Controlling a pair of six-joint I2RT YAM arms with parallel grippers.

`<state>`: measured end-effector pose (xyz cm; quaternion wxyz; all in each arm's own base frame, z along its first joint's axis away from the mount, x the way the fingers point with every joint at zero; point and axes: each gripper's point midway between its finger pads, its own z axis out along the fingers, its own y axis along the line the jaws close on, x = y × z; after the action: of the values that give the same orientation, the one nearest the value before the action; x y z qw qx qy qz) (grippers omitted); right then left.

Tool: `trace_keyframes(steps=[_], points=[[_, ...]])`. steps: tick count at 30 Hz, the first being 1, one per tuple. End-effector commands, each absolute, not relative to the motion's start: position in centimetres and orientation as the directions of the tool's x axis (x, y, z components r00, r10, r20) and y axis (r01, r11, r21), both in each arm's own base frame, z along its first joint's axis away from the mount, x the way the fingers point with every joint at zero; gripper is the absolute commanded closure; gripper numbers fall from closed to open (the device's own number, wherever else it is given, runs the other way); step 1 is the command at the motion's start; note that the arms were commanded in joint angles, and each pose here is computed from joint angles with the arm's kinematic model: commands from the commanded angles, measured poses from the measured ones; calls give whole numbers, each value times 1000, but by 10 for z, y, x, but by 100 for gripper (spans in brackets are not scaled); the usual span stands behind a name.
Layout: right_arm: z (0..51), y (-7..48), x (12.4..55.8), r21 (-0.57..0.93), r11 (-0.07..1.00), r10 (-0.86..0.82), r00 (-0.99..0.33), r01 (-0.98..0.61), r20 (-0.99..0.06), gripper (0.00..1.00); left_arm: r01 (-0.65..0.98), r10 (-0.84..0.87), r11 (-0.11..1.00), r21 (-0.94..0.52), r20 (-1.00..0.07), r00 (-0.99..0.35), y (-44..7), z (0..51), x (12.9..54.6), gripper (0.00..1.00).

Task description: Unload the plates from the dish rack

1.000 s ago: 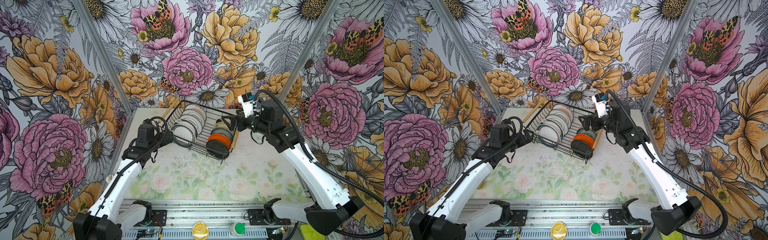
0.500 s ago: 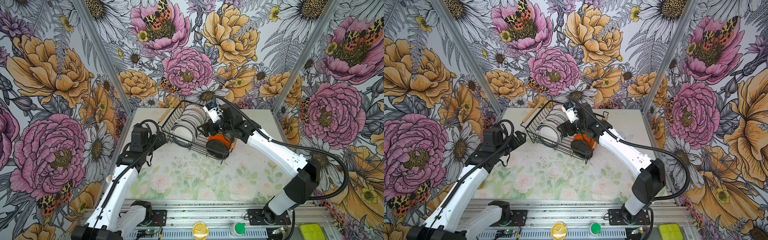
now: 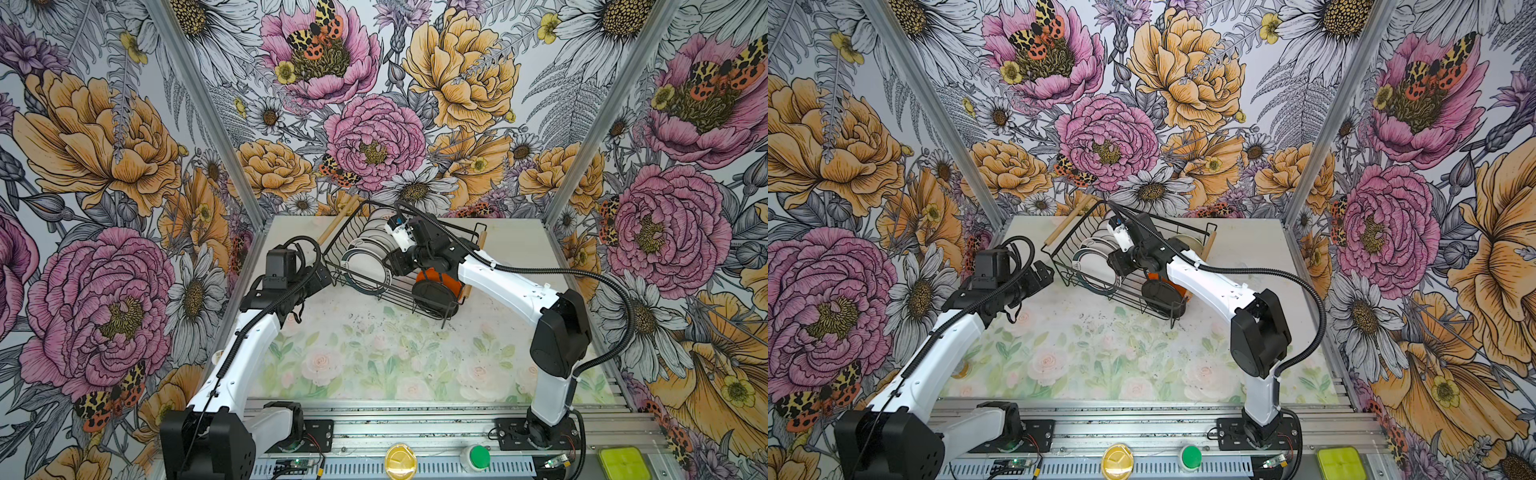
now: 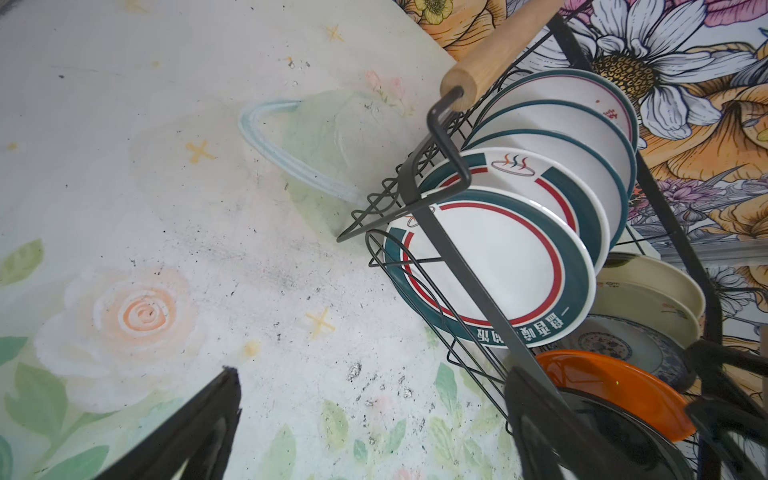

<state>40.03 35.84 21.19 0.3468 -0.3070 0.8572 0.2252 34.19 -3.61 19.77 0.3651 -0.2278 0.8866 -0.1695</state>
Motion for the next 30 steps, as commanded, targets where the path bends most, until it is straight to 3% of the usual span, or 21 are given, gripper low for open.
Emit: trace_keyframes(steps=[1, 30], points=[[225, 368, 407, 166, 713, -349, -550, -681, -759, 45, -249, -526, 836, -489, -582, -620, -38, 204, 346, 1], [169, 395, 433, 135, 717, -408, -569, -684, -714, 56, -237, -518, 833, -500, -555, -651, -43, 190, 336, 1]])
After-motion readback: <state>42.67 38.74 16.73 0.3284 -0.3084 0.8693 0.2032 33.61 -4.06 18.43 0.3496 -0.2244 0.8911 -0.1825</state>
